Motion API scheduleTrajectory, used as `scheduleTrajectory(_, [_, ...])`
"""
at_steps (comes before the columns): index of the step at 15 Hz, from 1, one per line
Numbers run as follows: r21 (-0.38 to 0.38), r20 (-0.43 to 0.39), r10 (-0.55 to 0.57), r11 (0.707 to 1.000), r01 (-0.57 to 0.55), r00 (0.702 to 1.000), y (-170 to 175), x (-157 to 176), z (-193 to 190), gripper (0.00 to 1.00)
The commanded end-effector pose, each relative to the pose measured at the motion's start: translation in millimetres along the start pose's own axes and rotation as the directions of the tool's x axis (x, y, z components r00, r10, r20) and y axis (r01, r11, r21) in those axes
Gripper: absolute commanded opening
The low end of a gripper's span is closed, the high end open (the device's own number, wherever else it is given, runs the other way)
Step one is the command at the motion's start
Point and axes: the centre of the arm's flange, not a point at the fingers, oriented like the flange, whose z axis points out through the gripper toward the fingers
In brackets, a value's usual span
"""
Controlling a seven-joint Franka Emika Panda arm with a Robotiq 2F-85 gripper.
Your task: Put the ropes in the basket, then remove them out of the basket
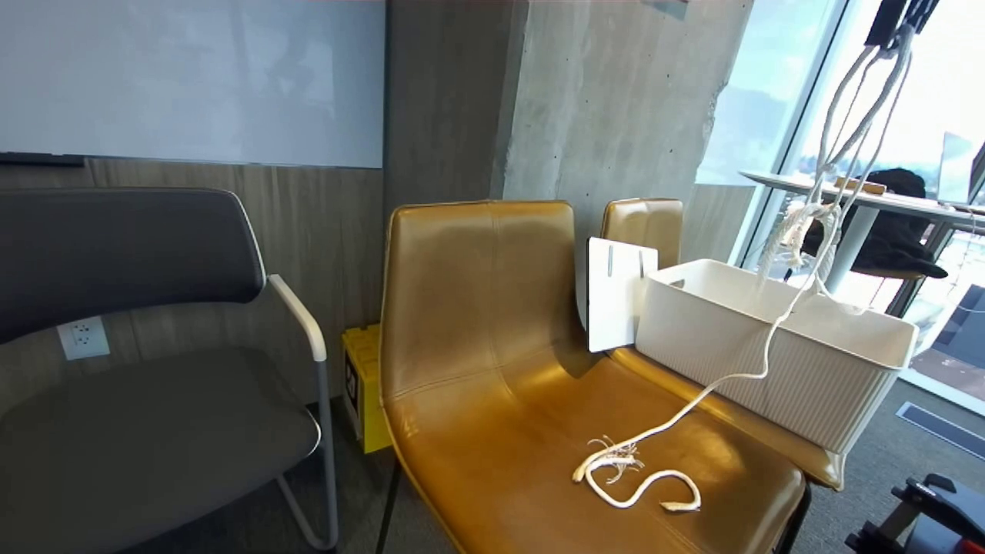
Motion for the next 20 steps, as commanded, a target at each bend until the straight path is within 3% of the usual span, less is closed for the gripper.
scheduleTrajectory(1, [0.03, -0.022, -0.027, 0.999, 0.028, 0.999, -75.6, -36.0, -49.7, 0.0])
scheduleTrajectory(5, [0.058, -0.024, -0.04, 0.997, 0.042, 0.999, -144.8, -71.0, -90.9, 0.0])
scheduleTrajectory(8, [0.08, -0.004, -0.024, 0.996, 0.024, 1.0, -163.1, -93.0, -89.2, 0.0])
scheduleTrajectory(14, [0.087, 0.063, 0.025, 0.996, -0.03, 0.998, -144.9, -113.5, -55.4, 0.0])
scheduleTrajectory(20, [0.056, 0.045, 0.081, 0.995, -0.083, 0.996, -94.6, -82.2, -2.9, 0.0])
